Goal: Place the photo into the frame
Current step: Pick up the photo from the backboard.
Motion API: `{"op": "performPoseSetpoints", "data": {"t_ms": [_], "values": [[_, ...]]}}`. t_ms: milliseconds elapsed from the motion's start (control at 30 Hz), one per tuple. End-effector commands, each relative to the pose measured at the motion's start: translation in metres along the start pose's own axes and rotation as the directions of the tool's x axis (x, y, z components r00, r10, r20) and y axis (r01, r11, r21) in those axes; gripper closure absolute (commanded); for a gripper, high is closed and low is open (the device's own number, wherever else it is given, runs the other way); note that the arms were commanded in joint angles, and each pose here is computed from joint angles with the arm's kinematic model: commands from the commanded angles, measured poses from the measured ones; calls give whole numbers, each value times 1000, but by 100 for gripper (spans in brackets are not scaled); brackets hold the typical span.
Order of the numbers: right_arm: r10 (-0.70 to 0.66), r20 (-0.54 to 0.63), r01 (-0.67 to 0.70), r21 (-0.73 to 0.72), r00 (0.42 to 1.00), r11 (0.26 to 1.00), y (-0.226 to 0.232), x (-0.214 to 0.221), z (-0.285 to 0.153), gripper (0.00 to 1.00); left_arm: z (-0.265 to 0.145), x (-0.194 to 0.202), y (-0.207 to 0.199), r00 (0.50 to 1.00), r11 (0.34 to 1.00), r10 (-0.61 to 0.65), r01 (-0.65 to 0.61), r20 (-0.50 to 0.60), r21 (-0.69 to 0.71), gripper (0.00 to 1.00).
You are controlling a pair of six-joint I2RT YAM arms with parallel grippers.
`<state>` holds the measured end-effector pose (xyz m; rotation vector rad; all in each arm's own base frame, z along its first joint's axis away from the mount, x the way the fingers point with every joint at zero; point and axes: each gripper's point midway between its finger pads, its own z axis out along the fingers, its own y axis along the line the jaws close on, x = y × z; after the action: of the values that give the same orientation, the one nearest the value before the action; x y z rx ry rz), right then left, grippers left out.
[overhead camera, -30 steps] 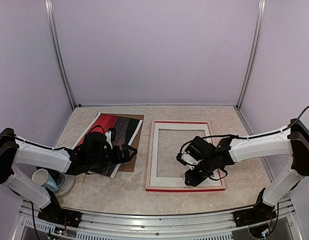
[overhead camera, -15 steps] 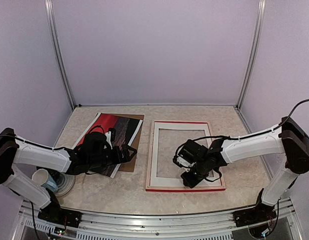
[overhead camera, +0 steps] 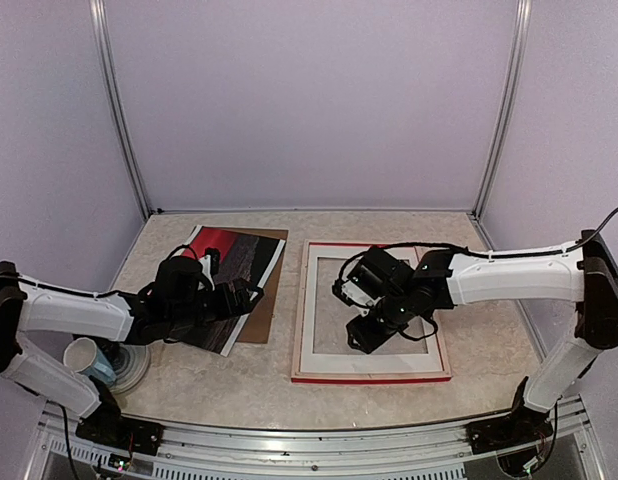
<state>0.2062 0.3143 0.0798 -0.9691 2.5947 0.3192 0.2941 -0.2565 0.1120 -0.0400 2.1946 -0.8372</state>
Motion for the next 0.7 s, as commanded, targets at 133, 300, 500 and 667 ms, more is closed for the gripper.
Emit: {"op": "performPoseSetpoints", "data": {"t_ms": [133, 300, 500, 667], "values": [[36, 179, -20, -91, 983, 996, 32, -86, -39, 43, -15, -34, 26, 997, 997, -20, 26, 79, -70, 1], [87, 202, -48, -189, 976, 981, 56, -126, -32, 36, -18, -38, 56, 992, 989, -88, 97, 88, -109, 1], [163, 186, -110, -266, 969, 958, 63, -161, -9, 35, -23, -48, 84, 984, 974, -129, 149, 123, -168, 1], [242, 167, -172, -350, 956, 921, 62, -184, 10, 35, -19, -38, 99, 982, 965, -154, 172, 106, -197, 1]]}}
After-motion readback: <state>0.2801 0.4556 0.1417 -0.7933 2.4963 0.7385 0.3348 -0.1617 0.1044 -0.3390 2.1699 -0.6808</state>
